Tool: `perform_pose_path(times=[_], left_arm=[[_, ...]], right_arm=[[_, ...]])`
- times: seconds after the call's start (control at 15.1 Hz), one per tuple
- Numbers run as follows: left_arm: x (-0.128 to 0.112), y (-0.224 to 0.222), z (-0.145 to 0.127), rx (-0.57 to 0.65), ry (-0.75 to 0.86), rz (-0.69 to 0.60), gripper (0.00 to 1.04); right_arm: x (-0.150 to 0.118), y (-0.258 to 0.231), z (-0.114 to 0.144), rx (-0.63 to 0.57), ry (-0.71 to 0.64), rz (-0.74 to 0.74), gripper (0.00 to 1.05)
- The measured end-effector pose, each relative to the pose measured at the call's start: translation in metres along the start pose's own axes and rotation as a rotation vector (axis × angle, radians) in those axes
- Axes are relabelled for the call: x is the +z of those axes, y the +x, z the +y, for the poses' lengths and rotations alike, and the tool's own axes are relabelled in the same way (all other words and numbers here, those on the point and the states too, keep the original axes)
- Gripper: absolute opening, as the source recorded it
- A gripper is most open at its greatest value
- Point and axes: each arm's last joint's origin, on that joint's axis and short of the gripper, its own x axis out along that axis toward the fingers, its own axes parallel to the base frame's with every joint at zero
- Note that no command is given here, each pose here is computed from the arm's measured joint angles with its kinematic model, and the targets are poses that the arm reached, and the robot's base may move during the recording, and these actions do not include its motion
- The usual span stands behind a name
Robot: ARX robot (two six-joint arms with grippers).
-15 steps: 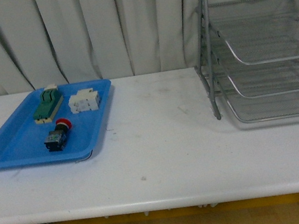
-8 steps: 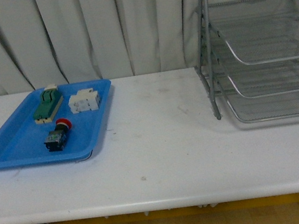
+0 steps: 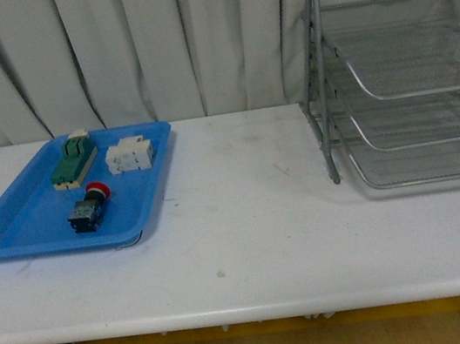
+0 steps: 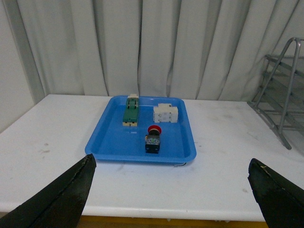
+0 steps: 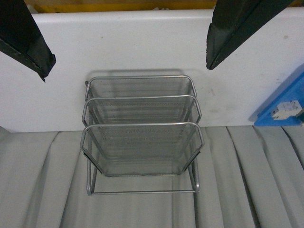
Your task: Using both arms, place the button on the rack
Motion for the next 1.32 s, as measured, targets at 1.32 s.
perform_pose_path(times=[1.32], left_arm=[[0.000,0.000,0.000,0.000,0.000,0.000,0.98]], right_arm=[[0.066,0.163,-0.109,0.055,0.623,-0.176,0.98]])
